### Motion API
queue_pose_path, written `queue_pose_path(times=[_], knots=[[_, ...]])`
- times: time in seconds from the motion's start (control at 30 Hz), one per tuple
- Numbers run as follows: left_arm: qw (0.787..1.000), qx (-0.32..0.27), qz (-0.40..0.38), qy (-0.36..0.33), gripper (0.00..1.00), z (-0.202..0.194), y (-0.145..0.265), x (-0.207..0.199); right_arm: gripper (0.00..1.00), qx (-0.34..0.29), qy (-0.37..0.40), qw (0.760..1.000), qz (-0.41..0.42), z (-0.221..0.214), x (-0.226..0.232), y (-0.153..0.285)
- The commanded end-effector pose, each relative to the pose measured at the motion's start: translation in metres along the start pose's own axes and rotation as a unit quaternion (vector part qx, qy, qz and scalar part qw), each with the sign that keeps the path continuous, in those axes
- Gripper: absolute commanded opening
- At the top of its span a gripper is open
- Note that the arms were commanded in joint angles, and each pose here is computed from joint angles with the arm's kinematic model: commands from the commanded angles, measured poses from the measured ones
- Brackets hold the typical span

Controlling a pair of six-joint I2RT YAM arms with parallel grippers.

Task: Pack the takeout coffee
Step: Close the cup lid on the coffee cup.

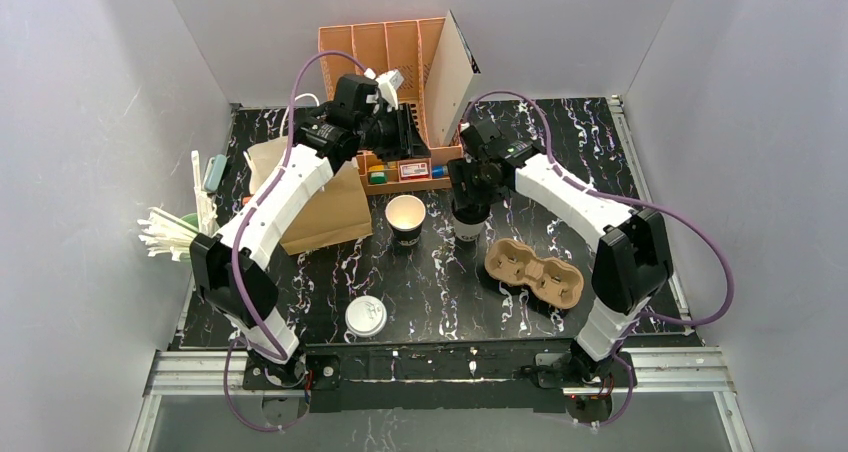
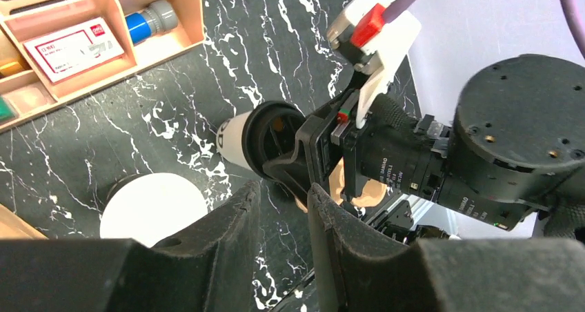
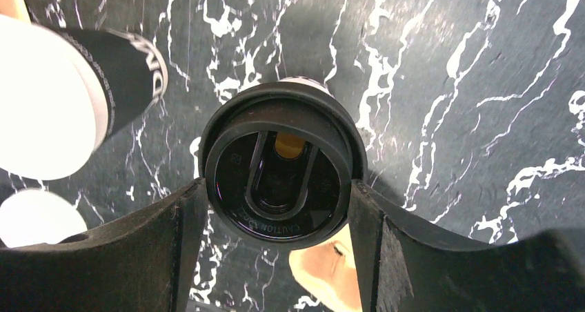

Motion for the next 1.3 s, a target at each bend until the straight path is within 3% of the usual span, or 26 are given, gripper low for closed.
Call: queue_pose_path(times=[0.0, 0.33, 0.6, 0.7, 0.77, 1.1, 1.27], knots=[[0.999, 0.021, -0.005, -0.028, 0.30, -0.009, 0.015, -0.003, 0.52, 0.068, 0.017, 0.997, 0.017, -0.034, -0.005, 0.022], [0.999, 0.004, -0.010, -0.039, 0.31, -0.018, 0.046, -0.010, 0.55, 0.058, 0.025, 0.998, 0.029, -0.045, -0.009, 0.041], [0.999, 0.001, -0.009, -0.043, 0.33, -0.026, 0.048, -0.007, 0.75, 0.033, 0.039, 0.998, 0.036, -0.036, -0.007, 0.047], [0.999, 0.003, -0.006, -0.046, 0.34, -0.027, 0.047, -0.005, 0.86, 0.022, 0.043, 0.998, 0.044, -0.031, -0.004, 0.050], [0.999, 0.003, -0.005, -0.047, 0.34, -0.027, 0.048, -0.004, 0.98, 0.012, 0.046, 0.997, 0.052, -0.027, -0.002, 0.053], [0.998, 0.004, 0.003, -0.063, 0.39, -0.030, 0.046, -0.002, 0.98, -0.045, 0.048, 0.997, 0.048, -0.001, -0.001, 0.082], [0.994, 0.014, -0.011, -0.109, 0.47, -0.035, 0.033, -0.010, 0.98, -0.068, 0.021, 0.997, 0.018, 0.004, -0.011, 0.093]])
Point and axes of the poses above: each gripper's point midway between its finger pads, its own y axis back along the fingers, its own x axis along the line the jaws close on, z = x × y, the point moved 3 cm from there along y, back along the fingers, and after that the axes turned 4 degrees about -y, right-handed, at the moved point
